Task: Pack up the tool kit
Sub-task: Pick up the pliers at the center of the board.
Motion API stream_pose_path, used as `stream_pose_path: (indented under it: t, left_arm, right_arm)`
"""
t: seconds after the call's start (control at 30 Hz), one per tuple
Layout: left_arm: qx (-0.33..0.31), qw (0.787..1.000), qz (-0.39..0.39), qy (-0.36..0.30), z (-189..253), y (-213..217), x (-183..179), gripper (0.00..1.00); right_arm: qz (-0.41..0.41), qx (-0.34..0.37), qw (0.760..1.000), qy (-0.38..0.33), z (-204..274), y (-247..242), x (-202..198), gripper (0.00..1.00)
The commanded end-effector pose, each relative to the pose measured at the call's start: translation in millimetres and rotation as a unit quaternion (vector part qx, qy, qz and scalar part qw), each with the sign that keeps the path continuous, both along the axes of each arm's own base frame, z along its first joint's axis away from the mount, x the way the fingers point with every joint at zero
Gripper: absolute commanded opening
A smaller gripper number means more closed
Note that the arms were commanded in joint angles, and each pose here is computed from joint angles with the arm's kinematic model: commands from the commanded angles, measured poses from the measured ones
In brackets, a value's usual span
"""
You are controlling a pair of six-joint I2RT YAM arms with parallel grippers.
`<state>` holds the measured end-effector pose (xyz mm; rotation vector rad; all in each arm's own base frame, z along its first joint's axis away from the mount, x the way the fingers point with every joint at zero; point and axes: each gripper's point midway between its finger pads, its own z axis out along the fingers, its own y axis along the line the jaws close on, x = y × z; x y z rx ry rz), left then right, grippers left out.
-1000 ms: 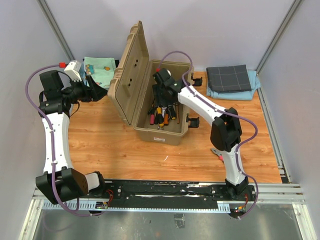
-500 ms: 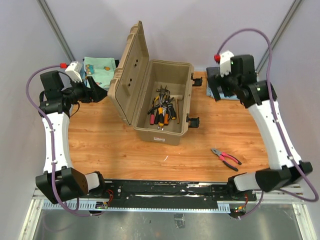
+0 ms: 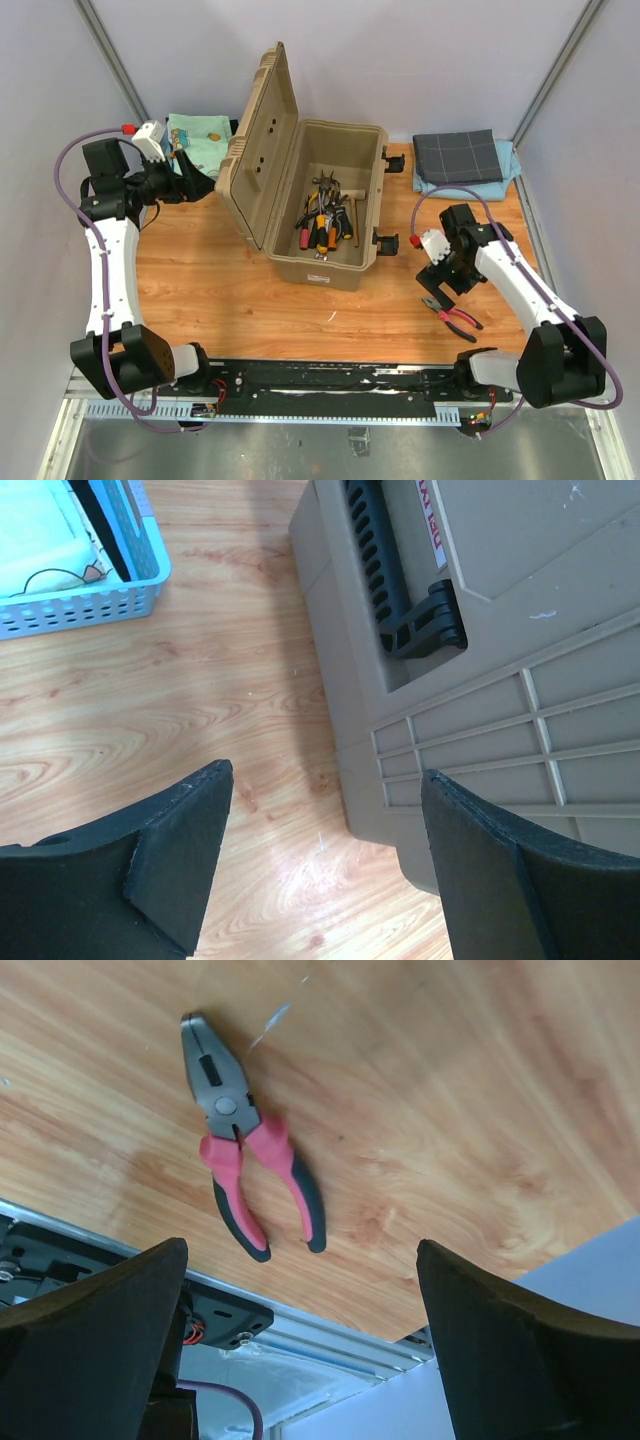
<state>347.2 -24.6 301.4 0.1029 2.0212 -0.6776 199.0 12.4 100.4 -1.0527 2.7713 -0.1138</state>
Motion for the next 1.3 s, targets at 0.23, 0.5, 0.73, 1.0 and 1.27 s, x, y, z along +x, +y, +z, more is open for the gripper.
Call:
stream_pose_path:
  t: [0.23,0.5,0.73,1.0,1.27]
  left_arm:
    - [0.008,1.0,-0.013,-0.021,13,-3,0,0.8]
    - [0.012,0.999,-0.015,-0.026,15,-2,1,0.8]
    - [0.011,1.0,-0.015,-0.024,15,-2,3,0.8]
    - [0.012,0.999,-0.015,-0.027,18,-2,4,0.8]
    - [0.018,0.999,-0.012,-0.029,21,-1,2,0.8]
  right_arm:
    - [0.072,0.066,0.993,0.064,-51,21,-13,1.0]
    - [0.05,0.045,0.994,0.082,-82,16,-11,0.93]
    - [0.031,0.009,0.995,0.095,-95,4,-13,0.7]
    - [-0.019,0.006,0.992,0.126,-103,0,-2,0.02]
    - [-0.079,0.035,0.989,0.119,-97,2,20,0.01]
